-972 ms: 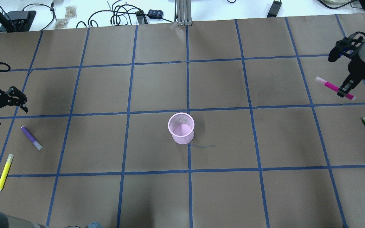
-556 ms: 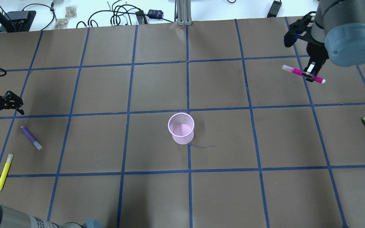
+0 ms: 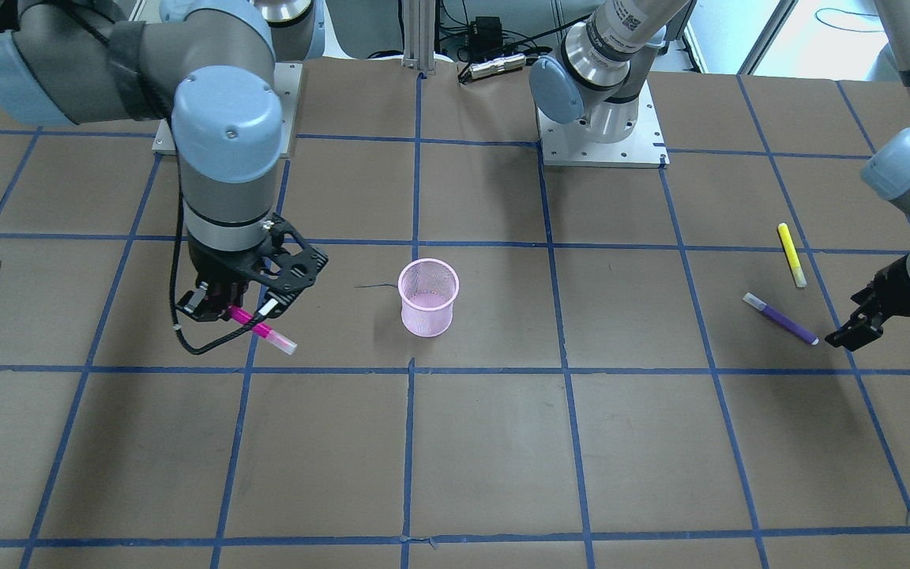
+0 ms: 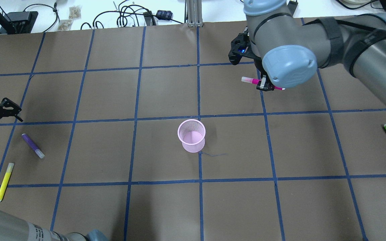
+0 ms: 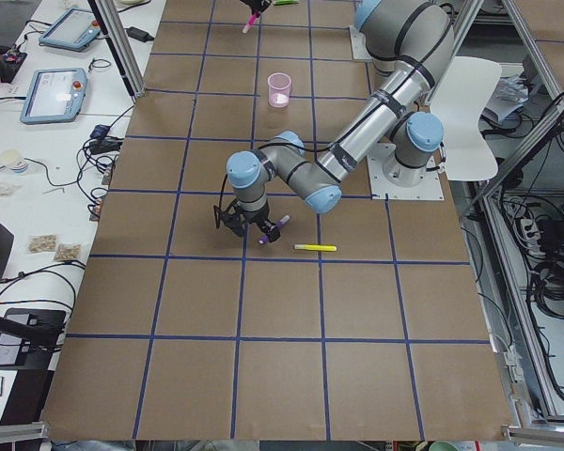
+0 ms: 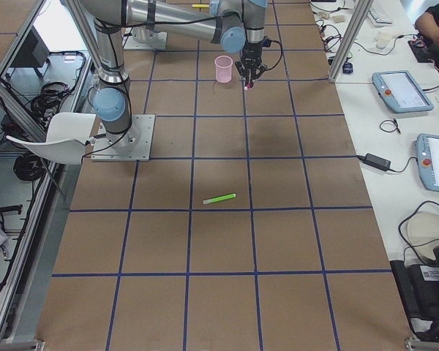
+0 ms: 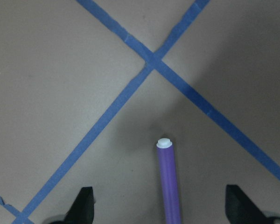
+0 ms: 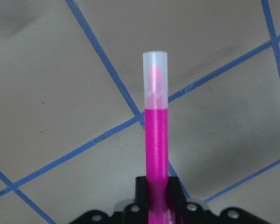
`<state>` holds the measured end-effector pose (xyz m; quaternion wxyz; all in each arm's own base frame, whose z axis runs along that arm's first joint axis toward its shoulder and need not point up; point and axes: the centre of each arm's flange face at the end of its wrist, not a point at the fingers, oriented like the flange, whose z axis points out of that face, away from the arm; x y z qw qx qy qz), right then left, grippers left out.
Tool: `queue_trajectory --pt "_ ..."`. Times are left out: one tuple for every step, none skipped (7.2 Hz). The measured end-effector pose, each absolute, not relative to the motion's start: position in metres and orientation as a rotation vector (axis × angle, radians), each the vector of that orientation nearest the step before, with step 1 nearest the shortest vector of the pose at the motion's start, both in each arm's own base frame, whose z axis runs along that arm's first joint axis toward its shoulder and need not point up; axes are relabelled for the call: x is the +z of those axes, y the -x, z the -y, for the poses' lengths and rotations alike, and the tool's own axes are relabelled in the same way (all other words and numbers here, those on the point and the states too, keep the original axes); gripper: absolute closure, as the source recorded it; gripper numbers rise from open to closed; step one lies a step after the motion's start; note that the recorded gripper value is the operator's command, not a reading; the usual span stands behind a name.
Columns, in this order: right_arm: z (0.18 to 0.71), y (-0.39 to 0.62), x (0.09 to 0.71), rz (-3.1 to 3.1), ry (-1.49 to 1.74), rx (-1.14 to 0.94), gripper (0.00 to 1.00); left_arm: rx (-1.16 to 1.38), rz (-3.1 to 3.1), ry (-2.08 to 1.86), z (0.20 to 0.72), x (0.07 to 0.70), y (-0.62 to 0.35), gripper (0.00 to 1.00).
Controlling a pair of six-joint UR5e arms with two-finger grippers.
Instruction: Insert purple and pink pens into pink cup
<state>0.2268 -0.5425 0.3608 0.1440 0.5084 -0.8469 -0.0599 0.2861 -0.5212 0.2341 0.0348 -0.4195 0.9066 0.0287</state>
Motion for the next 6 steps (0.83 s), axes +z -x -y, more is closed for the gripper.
queue_trajectory --pt "0.533 -0.264 0.355 2.389 -1.467 -0.19 1.0 0.079 -2.769 1.359 0.519 0.229 -0.284 0.0" --pt "0.519 -0.298 0.349 2.336 -1.471 -0.231 1.0 0.102 -2.764 1.391 0.514 0.217 -0.28 0.06" --pt "0.501 -0.325 0.345 2.295 -1.482 -0.284 1.0 0.113 -2.766 1.403 0.51 0.207 -0.275 0.08" --pt "0.484 -0.345 0.344 2.263 -1.484 -0.334 1.0 0.106 -2.787 1.389 0.507 0.2 -0.271 0.07" --pt "0.47 -0.359 0.343 2.231 -1.488 -0.374 1.0 0.086 -2.819 1.351 0.504 0.194 -0.267 0.07" --pt "0.459 -0.369 0.338 2.203 -1.491 -0.413 1.0 0.061 -2.841 1.314 0.503 0.189 -0.265 0.07"
